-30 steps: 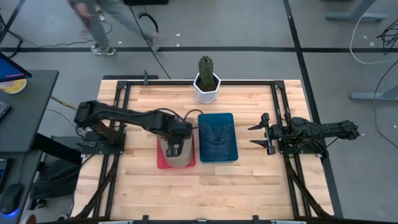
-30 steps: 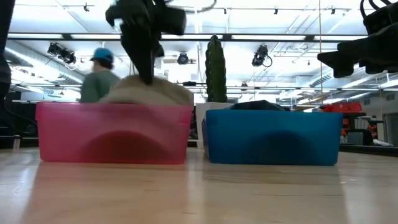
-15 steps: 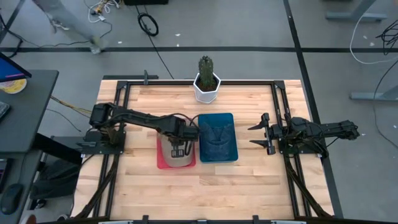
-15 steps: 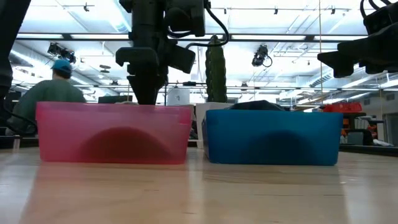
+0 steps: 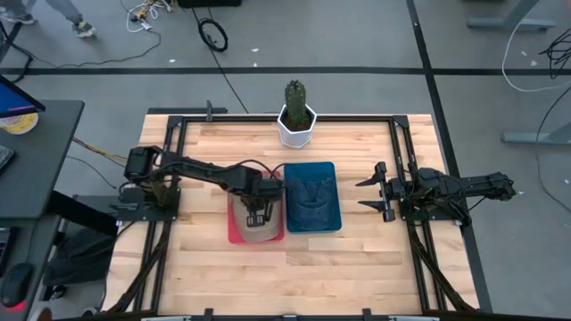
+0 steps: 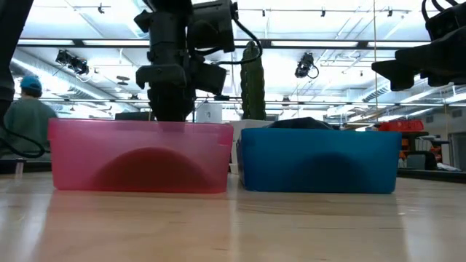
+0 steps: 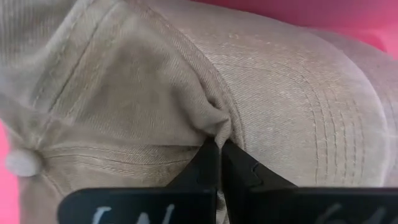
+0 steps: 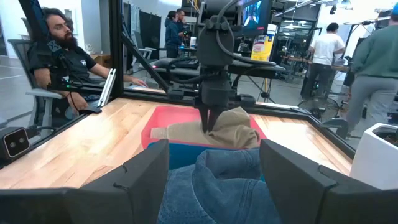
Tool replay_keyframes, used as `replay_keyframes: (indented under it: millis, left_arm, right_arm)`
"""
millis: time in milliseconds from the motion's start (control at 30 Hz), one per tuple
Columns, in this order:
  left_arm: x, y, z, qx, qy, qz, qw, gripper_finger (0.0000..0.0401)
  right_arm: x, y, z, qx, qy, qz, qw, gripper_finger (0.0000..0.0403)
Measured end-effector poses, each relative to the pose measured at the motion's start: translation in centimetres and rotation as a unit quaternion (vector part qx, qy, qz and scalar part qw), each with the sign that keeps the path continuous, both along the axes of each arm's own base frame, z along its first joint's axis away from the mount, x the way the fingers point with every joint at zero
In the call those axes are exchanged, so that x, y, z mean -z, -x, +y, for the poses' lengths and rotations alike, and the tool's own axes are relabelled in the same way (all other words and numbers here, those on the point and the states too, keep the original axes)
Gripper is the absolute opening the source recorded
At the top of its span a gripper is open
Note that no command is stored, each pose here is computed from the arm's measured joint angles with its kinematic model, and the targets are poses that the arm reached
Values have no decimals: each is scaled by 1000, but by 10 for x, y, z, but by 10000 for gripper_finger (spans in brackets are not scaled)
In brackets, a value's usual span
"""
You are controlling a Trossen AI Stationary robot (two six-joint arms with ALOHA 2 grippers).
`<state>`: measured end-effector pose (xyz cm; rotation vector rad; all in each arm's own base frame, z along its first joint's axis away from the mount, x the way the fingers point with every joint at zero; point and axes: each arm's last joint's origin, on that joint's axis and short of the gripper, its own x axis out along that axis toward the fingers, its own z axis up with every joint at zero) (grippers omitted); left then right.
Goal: Pick & Place hat
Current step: Put the brown cap into the red bin
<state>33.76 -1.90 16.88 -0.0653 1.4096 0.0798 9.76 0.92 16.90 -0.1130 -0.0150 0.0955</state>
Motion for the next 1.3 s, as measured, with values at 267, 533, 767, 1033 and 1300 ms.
replay_keyframes:
  millis: [267, 533, 767, 1033, 1300]
  left_arm:
    - [12, 6, 1, -18, 6, 3, 1000, 5]
    - [-3, 7, -1, -21, 10, -6, 1000, 36]
    - [-31, 17, -2, -21, 23, -22, 999, 66]
    - [-57, 25, 0, -22, 23, -70, 997, 85]
    - [-74, 19, 1, -8, 8, -152, 988, 80]
  right_arm:
    - [0, 0, 0, 0, 0, 0, 1000, 254]
    - [0, 0, 0, 0, 0, 0, 1000, 254]
    - [0, 0, 0, 0, 0, 0, 1000, 254]
    - [0, 0, 0, 0, 0, 0, 1000, 254]
    - [0, 0, 0, 0, 0, 0, 1000, 254]
